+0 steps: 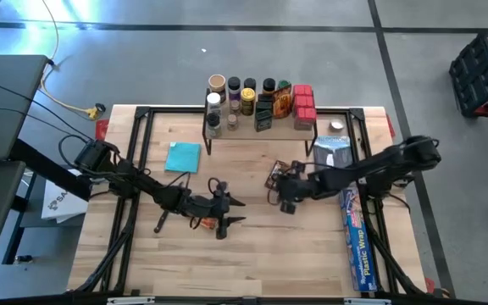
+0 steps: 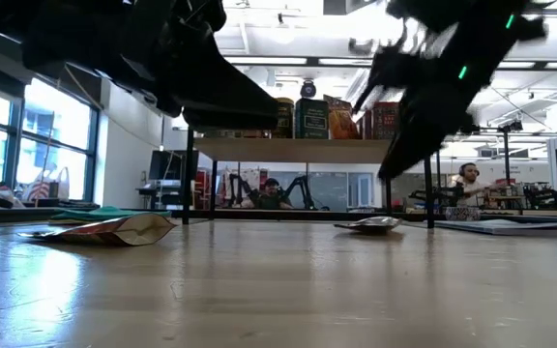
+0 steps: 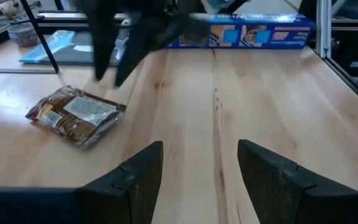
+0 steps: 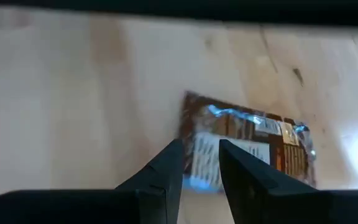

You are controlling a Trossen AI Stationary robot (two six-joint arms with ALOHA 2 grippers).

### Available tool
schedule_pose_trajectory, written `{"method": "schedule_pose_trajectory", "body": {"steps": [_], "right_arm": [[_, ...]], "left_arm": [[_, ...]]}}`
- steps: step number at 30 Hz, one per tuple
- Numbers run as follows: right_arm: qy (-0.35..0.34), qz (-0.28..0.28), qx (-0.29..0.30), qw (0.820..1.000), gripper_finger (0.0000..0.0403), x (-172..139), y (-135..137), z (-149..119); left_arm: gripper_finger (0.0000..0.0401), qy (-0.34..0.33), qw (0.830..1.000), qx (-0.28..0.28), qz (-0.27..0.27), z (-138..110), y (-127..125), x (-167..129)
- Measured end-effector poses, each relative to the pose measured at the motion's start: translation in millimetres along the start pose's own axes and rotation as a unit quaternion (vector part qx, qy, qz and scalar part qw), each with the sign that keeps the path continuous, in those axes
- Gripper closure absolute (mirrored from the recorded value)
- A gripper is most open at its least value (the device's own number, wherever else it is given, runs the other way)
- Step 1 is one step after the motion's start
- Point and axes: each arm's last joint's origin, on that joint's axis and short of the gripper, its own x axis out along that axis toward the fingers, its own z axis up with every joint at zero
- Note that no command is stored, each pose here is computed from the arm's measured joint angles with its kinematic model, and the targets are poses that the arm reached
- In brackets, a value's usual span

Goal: Shelf spices
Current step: Put the orange seasoning bag on the shelf aligned with the other orange seasoning bag

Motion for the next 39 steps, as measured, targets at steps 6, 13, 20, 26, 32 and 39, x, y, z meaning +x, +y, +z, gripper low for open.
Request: {"method": "schedule_pose_trajectory", "body": {"steps": [6,13,20,26,32,39], "right_arm": [[0.008,-0.035,0.033,0.999,0.0304,49,-15,-16],[0.034,0.025,0.02,0.999,0.0304,69,0,-10],[-0.031,0.124,-0.057,0.99,0.0304,28,44,22],[-0.061,0.177,-0.149,0.971,0.0304,-1,87,24],[-0.043,0.163,-0.246,0.955,0.0304,9,114,1],[-0.02,0.135,-0.313,0.94,0.0301,23,120,-11]], "left_arm": [[0.0197,0.009,1.0,-0.005,0.008,-2,1,0],[0.0197,0.017,1.0,-0.01,0.008,-4,0,0],[0.0197,0.018,0.999,-0.03,0.003,-4,-1,-1],[0.0197,0.012,0.999,-0.044,0.003,-2,8,3],[0.0208,0.024,0.997,-0.064,-0.017,-4,35,25],[0.0227,0.053,0.995,-0.07,-0.052,-14,44,43]]}}
